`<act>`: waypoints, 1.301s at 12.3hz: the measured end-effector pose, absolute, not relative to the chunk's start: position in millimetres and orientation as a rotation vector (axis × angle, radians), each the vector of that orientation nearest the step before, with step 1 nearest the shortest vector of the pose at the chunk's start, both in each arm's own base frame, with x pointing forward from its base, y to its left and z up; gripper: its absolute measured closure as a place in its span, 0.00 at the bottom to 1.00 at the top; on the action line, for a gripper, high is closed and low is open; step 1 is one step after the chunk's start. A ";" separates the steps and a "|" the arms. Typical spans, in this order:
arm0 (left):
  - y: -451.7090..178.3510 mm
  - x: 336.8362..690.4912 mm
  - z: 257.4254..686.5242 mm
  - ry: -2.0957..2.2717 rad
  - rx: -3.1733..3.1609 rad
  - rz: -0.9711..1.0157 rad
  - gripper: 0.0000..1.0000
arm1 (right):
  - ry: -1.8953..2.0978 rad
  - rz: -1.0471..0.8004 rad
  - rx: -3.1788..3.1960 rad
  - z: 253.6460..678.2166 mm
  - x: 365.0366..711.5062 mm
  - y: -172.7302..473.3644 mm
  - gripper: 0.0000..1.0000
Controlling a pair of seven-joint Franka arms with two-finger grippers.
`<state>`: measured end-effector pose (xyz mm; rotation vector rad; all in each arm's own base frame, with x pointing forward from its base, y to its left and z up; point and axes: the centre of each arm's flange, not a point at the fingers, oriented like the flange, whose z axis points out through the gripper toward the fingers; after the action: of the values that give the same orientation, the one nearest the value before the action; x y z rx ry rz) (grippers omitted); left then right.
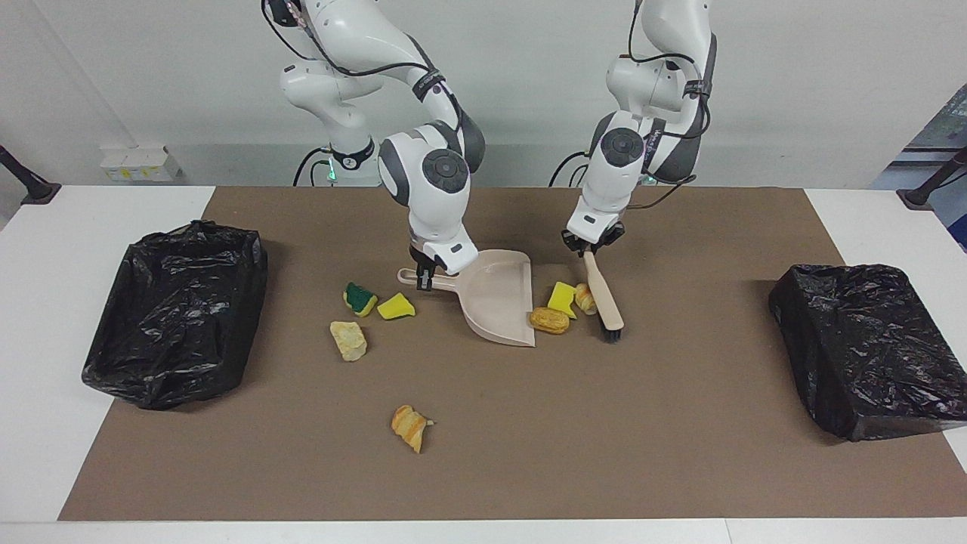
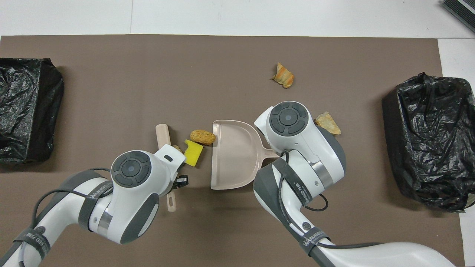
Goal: Sweep and dump trash in bin
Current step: 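Push the debris into the dustpan with the left gripper's brush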
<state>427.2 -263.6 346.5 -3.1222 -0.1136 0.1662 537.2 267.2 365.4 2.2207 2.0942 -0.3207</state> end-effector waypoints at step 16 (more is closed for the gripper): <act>-389.9 344.1 437.7 0.250 -3.148 0.272 0.74 | 2.171 -0.252 2.193 363.1 551.0 244.8 0.67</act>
<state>344.1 -389.9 437.7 -3.1485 0.2502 0.2722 551.0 244.8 363.1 2.1931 2.1705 -0.2523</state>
